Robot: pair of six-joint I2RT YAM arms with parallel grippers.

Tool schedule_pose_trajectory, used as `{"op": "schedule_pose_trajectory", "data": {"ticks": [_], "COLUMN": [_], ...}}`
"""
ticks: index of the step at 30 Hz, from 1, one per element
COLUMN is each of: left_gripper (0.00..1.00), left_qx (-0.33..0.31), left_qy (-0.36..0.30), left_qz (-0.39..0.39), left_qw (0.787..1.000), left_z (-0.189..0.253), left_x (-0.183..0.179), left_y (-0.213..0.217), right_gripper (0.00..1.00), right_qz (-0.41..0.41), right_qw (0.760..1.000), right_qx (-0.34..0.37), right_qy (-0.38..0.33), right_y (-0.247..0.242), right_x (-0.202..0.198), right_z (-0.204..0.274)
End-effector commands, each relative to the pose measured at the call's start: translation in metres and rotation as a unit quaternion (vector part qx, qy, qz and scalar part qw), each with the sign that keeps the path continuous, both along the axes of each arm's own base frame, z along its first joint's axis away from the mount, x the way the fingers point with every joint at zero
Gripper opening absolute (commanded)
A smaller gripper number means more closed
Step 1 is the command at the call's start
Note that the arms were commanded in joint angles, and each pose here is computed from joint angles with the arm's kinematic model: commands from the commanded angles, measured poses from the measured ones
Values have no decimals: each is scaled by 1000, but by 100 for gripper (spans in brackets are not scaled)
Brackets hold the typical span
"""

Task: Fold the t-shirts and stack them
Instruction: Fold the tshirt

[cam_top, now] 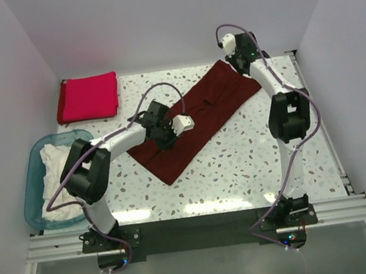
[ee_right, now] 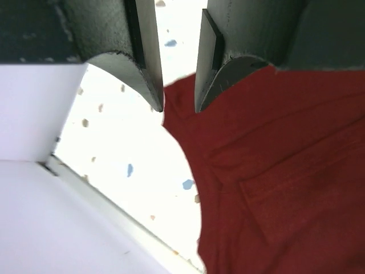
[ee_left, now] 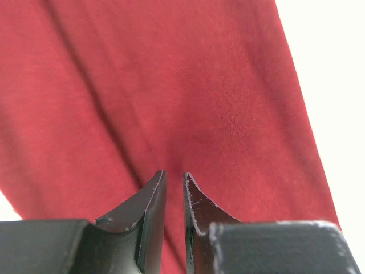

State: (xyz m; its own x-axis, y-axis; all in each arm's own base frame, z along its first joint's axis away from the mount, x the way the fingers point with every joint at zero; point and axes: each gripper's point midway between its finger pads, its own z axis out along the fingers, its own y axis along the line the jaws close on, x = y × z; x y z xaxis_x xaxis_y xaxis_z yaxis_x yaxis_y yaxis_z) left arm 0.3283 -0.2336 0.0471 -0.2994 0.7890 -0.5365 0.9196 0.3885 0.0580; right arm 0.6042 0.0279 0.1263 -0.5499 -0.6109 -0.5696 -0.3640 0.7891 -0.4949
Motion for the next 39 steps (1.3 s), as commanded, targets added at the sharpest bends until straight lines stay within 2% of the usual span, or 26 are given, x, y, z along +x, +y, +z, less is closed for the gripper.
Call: {"op": "schedule_pose_trajectory", "data": {"ticks": [1, 5, 8, 12, 13, 15, 16, 18, 19, 20, 24, 26, 27, 30, 34, 39], "left_gripper": [22, 20, 19, 17, 17, 17, 17, 17, 18, 19, 22, 28, 30, 38, 40, 40], "left_qx": [3, 42, 63, 77, 70, 59, 48, 21, 18, 16, -78, -143, -184, -240, -270, -279], "left_qy": [-9, 5, 25, 80, 85, 101, 114, 124, 131, 117, 81, 73, 51, 29, -5, 14], "left_qz": [-30, -48, -70, -109, -140, -153, -186, -195, -229, -245, -223, -191, -166, -141, -87, 12], "left_qw": [1000, 998, 995, 988, 984, 981, 975, 973, 964, 962, 968, 968, 968, 960, 959, 960], "left_z": [-8, -29, -39, -54, -52, -53, -53, -42, -40, -35, 19, 57, 83, 111, 132, 122], "left_x": [6, -7, -32, -94, -117, -147, -176, -198, -221, -223, -197, -172, -147, -124, -89, -42], "left_y": [-13, -12, -13, -24, -41, -59, -79, -111, -125, -134, -170, -171, -167, -160, -137, -100], "right_gripper": [33, 33, 33, 33, 32, 32, 31, 31, 30, 29, 24, 22, 21, 18, 17, 15], "right_qz": [0, 0, -9, -32, -42, -45, -47, -50, -49, -50, -45, -45, -42, -35, -19, -6], "right_qw": [999, 998, 997, 991, 989, 984, 981, 976, 975, 971, 954, 947, 943, 934, 933, 936], "right_qx": [35, 56, 66, 98, 101, 114, 121, 127, 131, 134, 174, 191, 203, 217, 212, 166], "right_qy": [-36, 7, 41, 83, 103, 128, 141, 170, 171, 191, 238, 256, 261, 281, 289, 311], "right_y": [4, 5, -1, -14, -22, -23, -26, -28, -28, -27, -11, -3, 3, 16, 37, 50], "right_x": [-24, -54, -76, -102, -112, -128, -135, -152, -157, -166, -180, -179, -178, -174, -167, -159], "right_z": [73, 72, 68, 60, 55, 49, 45, 29, 29, 15, -9, -22, -25, -40, -57, -94]}}
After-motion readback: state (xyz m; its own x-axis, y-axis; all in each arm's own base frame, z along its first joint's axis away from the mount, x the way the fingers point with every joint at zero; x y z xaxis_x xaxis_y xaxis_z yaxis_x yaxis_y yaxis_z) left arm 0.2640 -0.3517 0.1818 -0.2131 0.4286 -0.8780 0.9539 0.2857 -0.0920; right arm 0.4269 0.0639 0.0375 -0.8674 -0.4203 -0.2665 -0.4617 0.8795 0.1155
